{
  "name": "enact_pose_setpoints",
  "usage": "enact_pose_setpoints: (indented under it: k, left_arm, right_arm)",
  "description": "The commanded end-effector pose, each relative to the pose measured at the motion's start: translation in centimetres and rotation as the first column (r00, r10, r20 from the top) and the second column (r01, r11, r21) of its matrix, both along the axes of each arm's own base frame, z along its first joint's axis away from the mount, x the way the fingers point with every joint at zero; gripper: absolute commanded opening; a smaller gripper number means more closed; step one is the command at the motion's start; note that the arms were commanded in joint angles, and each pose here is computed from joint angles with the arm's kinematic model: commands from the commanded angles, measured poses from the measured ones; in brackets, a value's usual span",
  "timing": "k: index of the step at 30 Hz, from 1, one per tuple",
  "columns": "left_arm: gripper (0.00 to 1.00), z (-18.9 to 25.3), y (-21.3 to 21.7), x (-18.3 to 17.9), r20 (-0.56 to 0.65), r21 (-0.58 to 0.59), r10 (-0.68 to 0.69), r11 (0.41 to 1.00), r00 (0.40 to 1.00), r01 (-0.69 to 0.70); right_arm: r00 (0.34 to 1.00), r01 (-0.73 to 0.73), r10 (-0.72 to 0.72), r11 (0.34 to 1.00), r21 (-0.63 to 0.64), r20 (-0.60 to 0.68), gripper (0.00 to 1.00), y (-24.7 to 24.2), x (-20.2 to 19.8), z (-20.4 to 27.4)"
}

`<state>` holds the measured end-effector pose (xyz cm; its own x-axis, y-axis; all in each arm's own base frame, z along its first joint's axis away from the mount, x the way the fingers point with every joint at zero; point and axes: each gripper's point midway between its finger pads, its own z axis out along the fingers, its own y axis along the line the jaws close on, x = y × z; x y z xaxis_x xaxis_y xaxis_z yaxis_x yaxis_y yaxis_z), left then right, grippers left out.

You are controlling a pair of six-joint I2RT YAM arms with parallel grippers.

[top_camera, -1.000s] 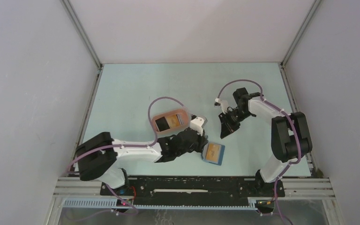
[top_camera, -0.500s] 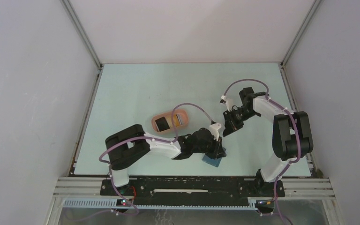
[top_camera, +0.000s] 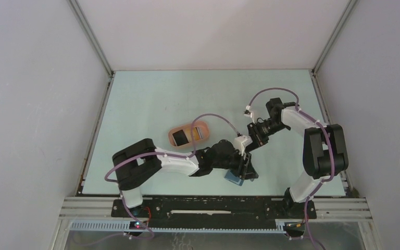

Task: Put the credit cards into the card holder
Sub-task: Close the card holder at the center of the board.

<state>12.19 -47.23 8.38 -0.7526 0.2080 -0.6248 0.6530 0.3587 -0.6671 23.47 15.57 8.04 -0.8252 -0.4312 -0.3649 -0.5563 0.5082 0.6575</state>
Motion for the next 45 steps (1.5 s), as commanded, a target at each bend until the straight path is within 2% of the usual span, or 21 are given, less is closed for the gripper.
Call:
enact_pose_setpoints:
  k: [1,5,8,14,16,19,21,27,32,40,45]
  left_arm:
    - [0.57,6.3,0.5,-0.7,0.105,-0.17,-0.061,0.982,0.993,0.078]
    - [0.59,8.6,2.5,-0.9,0.182,-0.204,-0.053,0.975,0.982,0.09]
    - [0.59,8.7,4.7,-0.1,0.23,-0.181,0.006,0.983,0.973,0.037]
    - [0.59,4.2,9.8,3.3,0.261,-0.038,0.184,0.983,0.948,-0.18]
    - [0.6,3.4,10.9,3.9,0.268,-0.033,0.243,0.969,0.932,-0.243]
    - [0.66,2.9,11.8,4.5,0.271,-0.056,0.304,0.952,0.913,-0.3]
    - [0.68,2.5,11.6,4.6,0.261,-0.05,0.307,0.951,0.915,-0.305]
    - [0.69,0.0,9.1,3.5,0.157,-0.018,0.229,0.973,0.96,-0.229]
    - [0.69,-2.0,7.8,3.1,0.069,0.012,0.211,0.977,0.975,-0.212]
    - [0.69,-4.5,7.5,2.9,-0.089,0.065,0.24,0.97,0.967,-0.235]
    - [0.64,-6.4,7.8,2.1,-0.215,0.114,0.265,0.963,0.94,-0.245]
  right_arm:
    - [0.997,-0.082,0.083,0.991,0.102,-0.004,0.24,2.1,-1.3,2.1]
    - [0.99,-0.14,0.141,0.988,0.065,-0.018,0.23,3.1,-2.1,1.1]
    - [0.984,-0.176,0.176,0.984,0.037,-0.015,0.22,3.5,-2.6,0.6]
    - [0.969,-0.246,0.246,0.964,-0.099,-0.013,0.21,3.4,-3.3,-1.6]
    - [0.965,-0.261,0.263,0.949,-0.177,-0.013,0.2,2.8,-3.4,-2.9]
    - [0.96,-0.271,0.278,0.921,-0.278,-0.014,0.2,1.7,-3.4,-4.6]
    - [0.959,-0.275,0.282,0.905,-0.325,-0.026,0.19,1.0,-3.4,-5.5]
    - [0.955,-0.289,0.294,0.874,-0.39,-0.048,0.19,-0.1,-3.7,-6.6]
    - [0.949,-0.299,0.314,0.852,-0.431,-0.037,0.19,-0.2,-3.7,-6.9]
    - [0.944,-0.31,0.327,0.843,-0.439,-0.038,0.19,-0.1,-3.9,-7.0]
    - [0.944,-0.311,0.328,0.843,-0.439,-0.039,0.19,-0.1,-3.9,-7.0]
